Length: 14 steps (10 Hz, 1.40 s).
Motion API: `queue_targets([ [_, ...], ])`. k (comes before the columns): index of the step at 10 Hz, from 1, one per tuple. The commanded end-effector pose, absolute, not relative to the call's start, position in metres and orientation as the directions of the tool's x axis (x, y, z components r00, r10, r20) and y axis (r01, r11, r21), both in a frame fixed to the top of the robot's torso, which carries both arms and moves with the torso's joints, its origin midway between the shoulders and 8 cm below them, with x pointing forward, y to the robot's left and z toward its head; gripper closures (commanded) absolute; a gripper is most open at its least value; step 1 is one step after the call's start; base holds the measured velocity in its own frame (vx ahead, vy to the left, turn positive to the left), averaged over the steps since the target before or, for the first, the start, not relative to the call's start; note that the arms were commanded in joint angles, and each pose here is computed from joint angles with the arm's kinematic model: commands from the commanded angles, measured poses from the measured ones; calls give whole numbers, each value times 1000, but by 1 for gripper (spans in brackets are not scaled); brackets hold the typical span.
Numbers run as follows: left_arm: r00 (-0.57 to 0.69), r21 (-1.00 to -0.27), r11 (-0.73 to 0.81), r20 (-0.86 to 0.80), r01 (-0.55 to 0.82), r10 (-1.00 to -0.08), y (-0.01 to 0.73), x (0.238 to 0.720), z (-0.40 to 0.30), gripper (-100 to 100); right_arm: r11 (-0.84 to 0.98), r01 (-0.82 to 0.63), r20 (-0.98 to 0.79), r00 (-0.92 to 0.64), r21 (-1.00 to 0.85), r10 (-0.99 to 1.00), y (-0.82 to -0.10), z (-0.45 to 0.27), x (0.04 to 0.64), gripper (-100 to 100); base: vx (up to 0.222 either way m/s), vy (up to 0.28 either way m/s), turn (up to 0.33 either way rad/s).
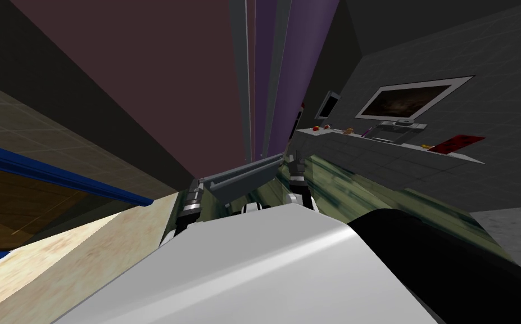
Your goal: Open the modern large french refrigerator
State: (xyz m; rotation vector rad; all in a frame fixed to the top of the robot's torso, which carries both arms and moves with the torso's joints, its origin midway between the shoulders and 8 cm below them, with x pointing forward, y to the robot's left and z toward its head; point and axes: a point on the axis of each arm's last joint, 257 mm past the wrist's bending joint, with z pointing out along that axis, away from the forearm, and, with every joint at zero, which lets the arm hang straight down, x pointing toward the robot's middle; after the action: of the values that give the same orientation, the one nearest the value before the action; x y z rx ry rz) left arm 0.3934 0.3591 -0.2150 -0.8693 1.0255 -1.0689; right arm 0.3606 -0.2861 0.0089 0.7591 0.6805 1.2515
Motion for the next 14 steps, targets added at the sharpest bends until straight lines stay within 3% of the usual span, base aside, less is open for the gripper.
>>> queue_targets([
  [1, 152, -932, 265, -232, 248, -961, 366, 391, -232, -100, 142, -568, -41, 187, 811, 981, -286, 9, 361, 0, 40, 3, 18],
  [14, 190, -957, 259, -233, 129, -954, 398, 370, -318, -100, 142, -568, -41, 187, 811, 981, -286, 9, 361, 0, 55, 4, 27],
])
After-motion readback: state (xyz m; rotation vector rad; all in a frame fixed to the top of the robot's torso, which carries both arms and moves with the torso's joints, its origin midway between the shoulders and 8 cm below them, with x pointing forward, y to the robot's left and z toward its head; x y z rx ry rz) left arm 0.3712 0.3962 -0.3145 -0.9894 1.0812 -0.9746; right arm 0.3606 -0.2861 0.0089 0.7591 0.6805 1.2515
